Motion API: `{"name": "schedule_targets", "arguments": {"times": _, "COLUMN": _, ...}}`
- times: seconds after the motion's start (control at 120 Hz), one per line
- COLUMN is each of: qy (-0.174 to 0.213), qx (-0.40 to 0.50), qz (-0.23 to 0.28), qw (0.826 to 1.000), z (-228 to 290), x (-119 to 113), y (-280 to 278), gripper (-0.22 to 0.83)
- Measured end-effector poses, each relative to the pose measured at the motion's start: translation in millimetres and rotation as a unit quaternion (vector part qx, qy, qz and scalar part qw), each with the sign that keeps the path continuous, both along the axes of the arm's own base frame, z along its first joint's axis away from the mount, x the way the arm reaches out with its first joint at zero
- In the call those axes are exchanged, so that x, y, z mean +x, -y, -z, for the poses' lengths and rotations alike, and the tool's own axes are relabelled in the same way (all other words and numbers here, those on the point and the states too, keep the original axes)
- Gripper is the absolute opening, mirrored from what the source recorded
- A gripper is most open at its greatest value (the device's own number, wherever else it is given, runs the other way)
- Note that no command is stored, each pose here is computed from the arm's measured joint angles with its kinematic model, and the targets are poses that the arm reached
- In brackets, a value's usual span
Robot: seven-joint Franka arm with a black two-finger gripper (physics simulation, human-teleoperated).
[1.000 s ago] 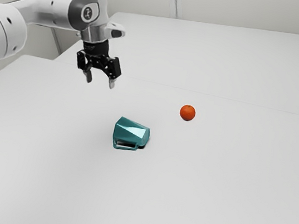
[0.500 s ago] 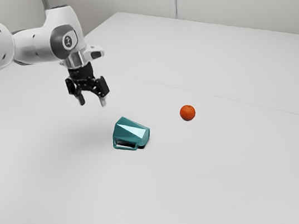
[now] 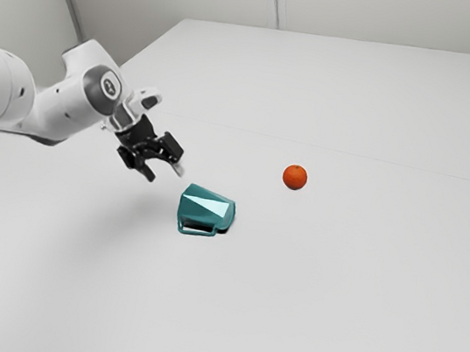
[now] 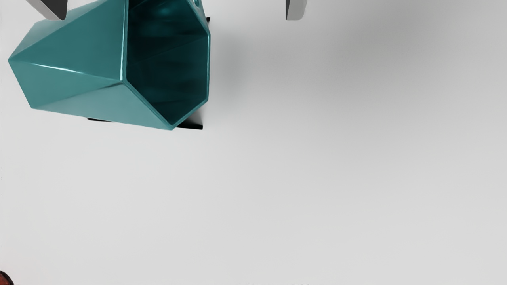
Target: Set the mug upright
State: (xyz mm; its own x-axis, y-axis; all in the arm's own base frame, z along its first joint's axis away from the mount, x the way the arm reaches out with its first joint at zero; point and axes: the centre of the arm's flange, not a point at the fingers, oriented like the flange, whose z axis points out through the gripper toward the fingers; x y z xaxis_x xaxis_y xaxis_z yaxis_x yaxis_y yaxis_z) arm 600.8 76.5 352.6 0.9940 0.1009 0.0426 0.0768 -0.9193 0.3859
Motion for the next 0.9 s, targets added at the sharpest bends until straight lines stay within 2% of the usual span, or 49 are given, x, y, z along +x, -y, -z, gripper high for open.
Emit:
{"name": "schedule_targets", "arguments": {"times": 0.458, "qy": 0.021, "qx": -0.085, "qz": -0.017, "qw": 0.996, "z": 51.9, "x": -2.9, "y": 2.8, "gripper": 0.62}}
{"name": "schedule_targets", "arguments": {"times": 0.9, "qy": 0.056, "qx": -0.149, "qz": -0.024, "qw": 0.987, "z": 62.6, "x": -7.8, "y": 9.0, "gripper": 0.62}}
